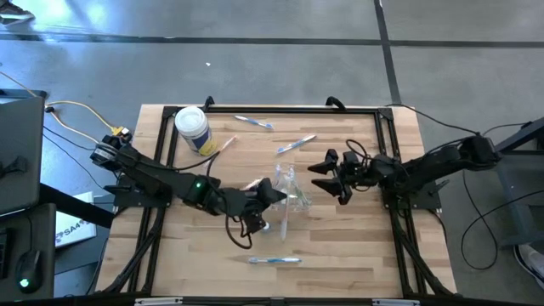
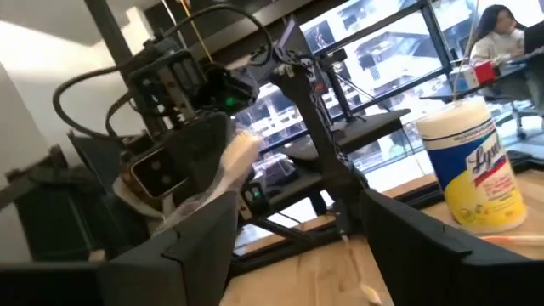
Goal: Pick & Place toothbrushing station
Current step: Put the bottom orange toothbrush into the transparent organizer
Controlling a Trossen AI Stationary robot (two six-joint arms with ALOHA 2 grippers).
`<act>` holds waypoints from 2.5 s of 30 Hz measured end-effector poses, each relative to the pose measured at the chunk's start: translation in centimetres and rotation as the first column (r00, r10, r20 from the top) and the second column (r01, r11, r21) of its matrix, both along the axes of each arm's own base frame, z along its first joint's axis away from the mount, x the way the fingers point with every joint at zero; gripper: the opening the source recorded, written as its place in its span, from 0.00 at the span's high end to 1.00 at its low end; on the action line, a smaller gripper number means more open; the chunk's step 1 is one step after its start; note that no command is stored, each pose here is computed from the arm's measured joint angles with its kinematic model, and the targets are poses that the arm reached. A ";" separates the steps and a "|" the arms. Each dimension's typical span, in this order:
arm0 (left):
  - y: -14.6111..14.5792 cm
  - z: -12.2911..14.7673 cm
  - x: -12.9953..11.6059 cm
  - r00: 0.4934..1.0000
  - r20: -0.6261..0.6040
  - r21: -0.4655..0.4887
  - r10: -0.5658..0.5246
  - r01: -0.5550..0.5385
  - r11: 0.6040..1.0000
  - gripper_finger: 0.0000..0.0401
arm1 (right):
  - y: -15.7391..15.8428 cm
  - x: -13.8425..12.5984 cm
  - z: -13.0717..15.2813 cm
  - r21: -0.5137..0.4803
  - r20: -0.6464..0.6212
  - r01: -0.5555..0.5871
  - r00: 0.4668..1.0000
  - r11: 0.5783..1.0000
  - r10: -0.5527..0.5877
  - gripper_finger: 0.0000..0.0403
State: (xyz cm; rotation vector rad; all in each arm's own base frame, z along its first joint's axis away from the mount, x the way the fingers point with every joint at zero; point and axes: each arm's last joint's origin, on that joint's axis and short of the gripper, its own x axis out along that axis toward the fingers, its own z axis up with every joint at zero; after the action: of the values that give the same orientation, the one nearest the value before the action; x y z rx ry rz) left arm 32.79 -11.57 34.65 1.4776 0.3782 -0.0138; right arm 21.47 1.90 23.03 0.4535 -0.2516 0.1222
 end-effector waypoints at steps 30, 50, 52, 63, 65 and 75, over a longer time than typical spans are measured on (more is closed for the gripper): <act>0.7 -1.8 2.6 1.000 -0.004 0.126 0.026 -0.025 0.992 1.00 | 0.7 3.2 0.7 -0.033 -0.037 -0.185 0.982 0.982 0.184 0.40; 0.6 -3.3 4.8 0.999 0.041 0.222 0.003 -0.012 0.975 1.00 | 0.7 3.2 0.5 -0.050 -0.057 -0.204 0.978 0.978 0.201 0.40; 0.6 -3.2 4.8 0.999 0.039 0.228 0.003 -0.012 0.974 1.00 | 0.7 3.2 0.4 -0.051 -0.059 -0.206 0.977 0.977 0.203 0.40; 1.3 -3.2 5.0 0.999 0.042 0.220 0.024 -0.033 0.975 1.00 | 0.8 3.2 0.4 -0.077 -0.059 -0.206 0.978 0.975 0.202 0.57; 1.3 -3.2 5.0 0.999 0.043 0.219 0.024 -0.033 0.975 1.00 | 0.7 3.2 0.4 -0.089 -0.059 -0.204 0.978 0.975 0.199 0.65; 1.3 -3.4 4.9 0.999 0.026 0.215 0.029 -0.034 0.976 1.00 | 0.3 3.3 0.3 -0.130 -0.072 -0.197 0.979 0.972 0.189 0.96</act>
State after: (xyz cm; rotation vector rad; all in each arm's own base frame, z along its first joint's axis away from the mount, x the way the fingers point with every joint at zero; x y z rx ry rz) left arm 37.69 -10.25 31.26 1.6847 0.3938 0.0718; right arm 24.73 2.19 23.29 0.3434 -0.1390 0.3141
